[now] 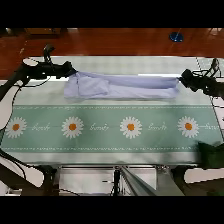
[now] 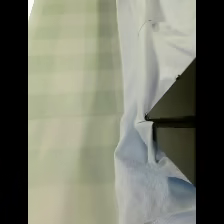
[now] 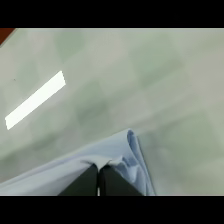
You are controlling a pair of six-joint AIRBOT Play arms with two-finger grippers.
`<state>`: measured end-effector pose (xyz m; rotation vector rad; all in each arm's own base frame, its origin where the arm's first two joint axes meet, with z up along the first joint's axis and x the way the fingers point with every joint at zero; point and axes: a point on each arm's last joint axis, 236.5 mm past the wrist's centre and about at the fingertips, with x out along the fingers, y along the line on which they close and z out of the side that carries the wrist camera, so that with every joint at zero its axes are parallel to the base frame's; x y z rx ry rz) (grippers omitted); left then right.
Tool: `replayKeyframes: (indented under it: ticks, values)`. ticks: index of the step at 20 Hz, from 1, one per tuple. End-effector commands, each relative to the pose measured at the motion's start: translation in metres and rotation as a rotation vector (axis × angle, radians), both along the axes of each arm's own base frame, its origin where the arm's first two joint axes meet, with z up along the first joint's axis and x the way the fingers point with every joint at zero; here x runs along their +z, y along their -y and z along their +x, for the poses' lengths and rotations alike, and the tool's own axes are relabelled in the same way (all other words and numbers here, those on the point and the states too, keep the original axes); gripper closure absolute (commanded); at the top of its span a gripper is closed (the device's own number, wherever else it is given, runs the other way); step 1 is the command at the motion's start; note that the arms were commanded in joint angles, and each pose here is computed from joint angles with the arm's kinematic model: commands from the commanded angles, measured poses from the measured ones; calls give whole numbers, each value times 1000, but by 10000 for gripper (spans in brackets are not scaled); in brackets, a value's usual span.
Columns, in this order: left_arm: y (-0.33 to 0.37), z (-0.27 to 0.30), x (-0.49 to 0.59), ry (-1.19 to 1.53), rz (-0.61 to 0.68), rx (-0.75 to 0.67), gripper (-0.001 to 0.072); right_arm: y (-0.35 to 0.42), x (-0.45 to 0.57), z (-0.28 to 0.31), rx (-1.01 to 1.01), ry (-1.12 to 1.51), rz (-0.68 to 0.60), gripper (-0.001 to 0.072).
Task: Fold the shirts.
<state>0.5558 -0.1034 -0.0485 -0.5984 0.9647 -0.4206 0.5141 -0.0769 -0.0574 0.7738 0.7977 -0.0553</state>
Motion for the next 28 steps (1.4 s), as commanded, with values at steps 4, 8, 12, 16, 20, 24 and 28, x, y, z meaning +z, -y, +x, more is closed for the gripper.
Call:
replayKeyframes:
  ticks: [4, 8, 12, 16, 20, 24, 28]
  values:
    - [-1, -2, -25, -57, -15, 4, 683, -11, -28, -18, 87, -94, -15, 691]
    - [-4, -3, -11, -77, -55, 5, 154, -25, -4, -9, 144, -22, 27, 276]
    - [-73, 12, 70, 46, -68, 96, 156, 17, 97, 15, 95, 158, -111, 267]
    - [-111, -11, 122, 95, -44, 110, 192, 82, 108, -17, 13, -25, -256, 266]
    - [-82, -36, 113, 23, -34, -19, 192, 55, 43, -58, 152, -237, 2, 124]
    - [-57, -45, 105, -5, 0, -97, 192, 29, 13, -44, 157, -227, 253, 126]
    - [-48, -47, 105, -8, 0, -119, 192, 6, -34, -41, 181, -302, 303, 128]
